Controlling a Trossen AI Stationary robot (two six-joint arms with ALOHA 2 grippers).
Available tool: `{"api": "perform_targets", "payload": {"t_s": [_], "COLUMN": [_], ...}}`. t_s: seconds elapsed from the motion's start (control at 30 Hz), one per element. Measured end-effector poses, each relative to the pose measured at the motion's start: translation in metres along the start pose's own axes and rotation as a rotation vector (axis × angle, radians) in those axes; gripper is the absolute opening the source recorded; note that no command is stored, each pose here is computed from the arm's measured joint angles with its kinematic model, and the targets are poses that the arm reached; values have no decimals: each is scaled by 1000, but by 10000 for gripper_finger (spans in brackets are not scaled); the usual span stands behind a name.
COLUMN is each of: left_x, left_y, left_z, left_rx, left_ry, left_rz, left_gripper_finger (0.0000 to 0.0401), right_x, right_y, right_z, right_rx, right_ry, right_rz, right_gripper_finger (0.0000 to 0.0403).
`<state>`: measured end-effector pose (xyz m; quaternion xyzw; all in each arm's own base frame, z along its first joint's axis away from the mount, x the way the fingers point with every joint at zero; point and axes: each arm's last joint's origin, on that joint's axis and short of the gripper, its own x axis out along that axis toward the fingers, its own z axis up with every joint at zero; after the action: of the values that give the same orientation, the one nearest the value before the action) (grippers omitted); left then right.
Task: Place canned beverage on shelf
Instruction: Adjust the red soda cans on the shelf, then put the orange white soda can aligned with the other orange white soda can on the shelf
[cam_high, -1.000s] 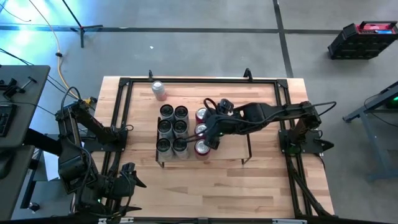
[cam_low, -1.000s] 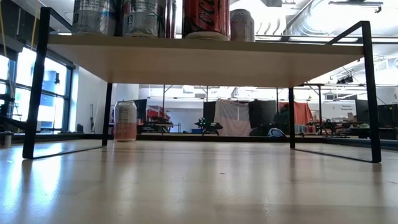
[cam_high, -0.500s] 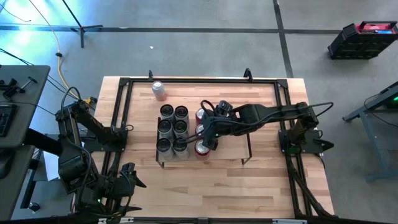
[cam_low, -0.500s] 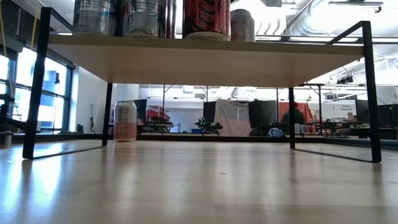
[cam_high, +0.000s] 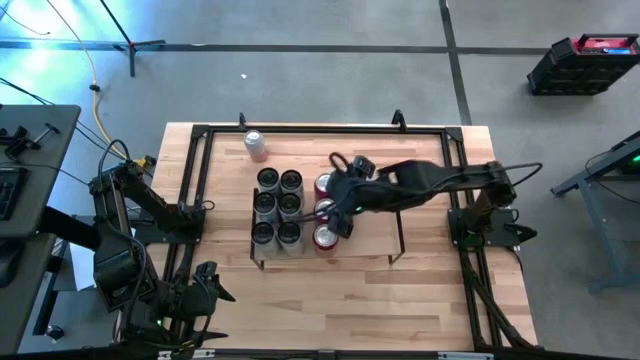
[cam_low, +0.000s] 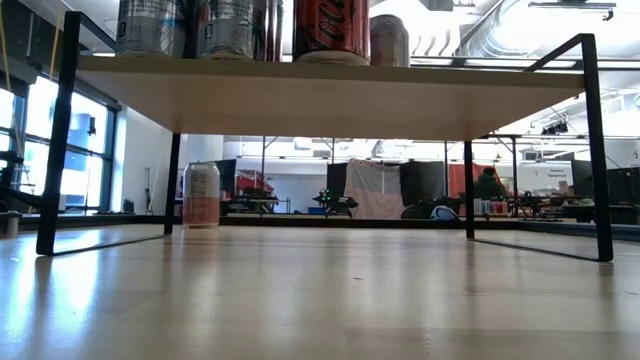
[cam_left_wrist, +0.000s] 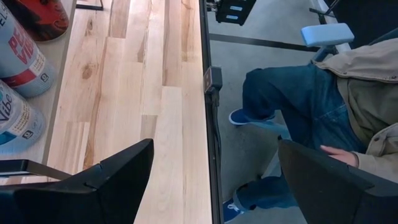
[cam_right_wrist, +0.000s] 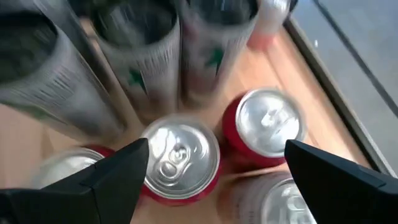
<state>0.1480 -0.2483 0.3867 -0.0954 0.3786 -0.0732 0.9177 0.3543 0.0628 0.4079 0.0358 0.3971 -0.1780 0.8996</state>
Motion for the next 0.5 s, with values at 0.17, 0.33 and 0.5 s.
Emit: {"api": "perform_targets", "payload": {"t_s": [0.17, 0.33, 0.5], "left_x": [0, 0, 0], "left_y": [0, 0, 0], "left_z": [0, 0, 0], "left_rx": [0, 0, 0], "left_ry": [0, 0, 0], "left_rz": [0, 0, 0], "left_gripper_finger": [335, 335, 335], "right_x": [-49, -106, -127], "right_y": [-2, 5, 38], "right_z": [17, 5, -28], "right_rx": [-24, -97, -204], "right_ry": [-153, -259, -272], "right_rz": [64, 37, 14], "right_gripper_finger": [362, 362, 362]}}
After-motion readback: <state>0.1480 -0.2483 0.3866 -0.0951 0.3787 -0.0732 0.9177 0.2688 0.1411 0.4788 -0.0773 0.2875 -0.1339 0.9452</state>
